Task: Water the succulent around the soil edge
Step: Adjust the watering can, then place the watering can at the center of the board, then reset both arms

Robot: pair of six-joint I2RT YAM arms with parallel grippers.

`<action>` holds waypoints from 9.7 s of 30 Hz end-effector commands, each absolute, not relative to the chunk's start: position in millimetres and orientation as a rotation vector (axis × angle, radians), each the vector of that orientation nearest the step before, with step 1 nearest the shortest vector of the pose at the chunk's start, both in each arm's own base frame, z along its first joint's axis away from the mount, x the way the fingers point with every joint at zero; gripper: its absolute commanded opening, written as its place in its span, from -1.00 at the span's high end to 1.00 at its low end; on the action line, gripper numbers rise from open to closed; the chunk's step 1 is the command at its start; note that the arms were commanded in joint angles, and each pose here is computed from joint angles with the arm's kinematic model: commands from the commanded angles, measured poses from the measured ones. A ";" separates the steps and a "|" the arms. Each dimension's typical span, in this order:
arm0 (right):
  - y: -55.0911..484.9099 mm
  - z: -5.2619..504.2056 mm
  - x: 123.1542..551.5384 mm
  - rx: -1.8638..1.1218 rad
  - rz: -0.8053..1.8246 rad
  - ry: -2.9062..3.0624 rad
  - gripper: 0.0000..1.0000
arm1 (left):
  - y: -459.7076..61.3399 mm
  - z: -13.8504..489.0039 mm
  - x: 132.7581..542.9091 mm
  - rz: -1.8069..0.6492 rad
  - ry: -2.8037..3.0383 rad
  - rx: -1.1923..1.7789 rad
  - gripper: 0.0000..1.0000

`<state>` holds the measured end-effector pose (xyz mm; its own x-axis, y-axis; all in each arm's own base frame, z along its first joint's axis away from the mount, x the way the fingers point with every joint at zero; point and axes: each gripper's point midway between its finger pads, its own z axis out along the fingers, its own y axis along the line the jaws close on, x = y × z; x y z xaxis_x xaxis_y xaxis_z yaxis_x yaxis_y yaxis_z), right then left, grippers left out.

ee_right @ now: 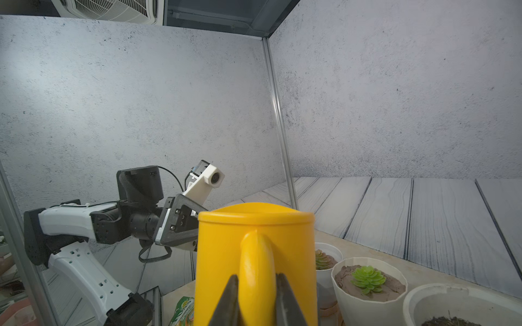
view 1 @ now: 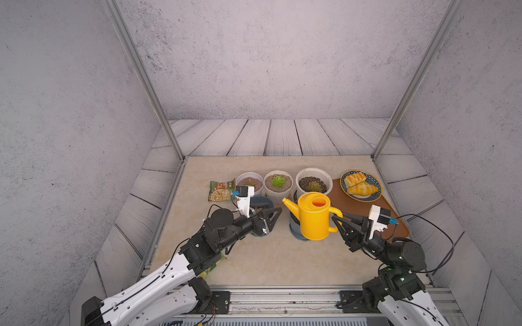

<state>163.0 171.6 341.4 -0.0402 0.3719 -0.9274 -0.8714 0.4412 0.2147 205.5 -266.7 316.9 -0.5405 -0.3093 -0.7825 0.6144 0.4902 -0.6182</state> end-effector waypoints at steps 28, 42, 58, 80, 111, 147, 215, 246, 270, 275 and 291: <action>214.7 322.2 165.2 -0.868 0.958 1.391 1.00 | -287.5 325.3 231.7 -1.165 1.775 0.253 0.50; 244.4 258.1 174.3 -1.041 0.833 1.875 1.00 | -258.7 356.0 229.3 -0.956 1.679 0.334 0.50; 233.0 368.2 154.3 -0.804 0.970 1.282 1.00 | -221.0 311.4 224.4 -0.927 1.805 0.145 -0.57; 251.8 363.2 160.6 -0.832 1.029 1.227 1.00 | -283.5 390.0 228.3 -1.242 1.708 0.244 -0.13; 252.7 268.1 157.3 -1.147 0.895 2.067 1.00 | -266.8 333.6 238.1 -0.935 1.824 0.351 0.23; 309.6 107.5 150.6 -1.405 0.457 2.068 1.00 | -67.7 309.3 137.6 -0.451 1.794 0.316 -0.97; -10.6 109.0 377.2 0.105 -0.317 1.737 -0.99 | -72.4 292.0 141.9 -0.494 1.746 0.275 -0.97; -17.7 101.5 390.0 0.140 -0.325 1.834 -0.99 | -64.6 308.8 236.4 0.058 1.582 0.030 -0.96; -18.2 101.3 390.2 0.141 -0.325 1.836 -0.99 | 23.5 146.2 345.6 0.476 1.856 -0.287 -0.96; -18.1 101.1 390.6 0.141 -0.323 1.837 -0.99 | 4.5 131.1 367.0 0.427 1.937 -0.159 -0.97; -18.1 101.6 390.6 0.140 -0.324 1.836 -0.99 | -36.4 125.1 380.1 0.296 1.919 0.182 -0.97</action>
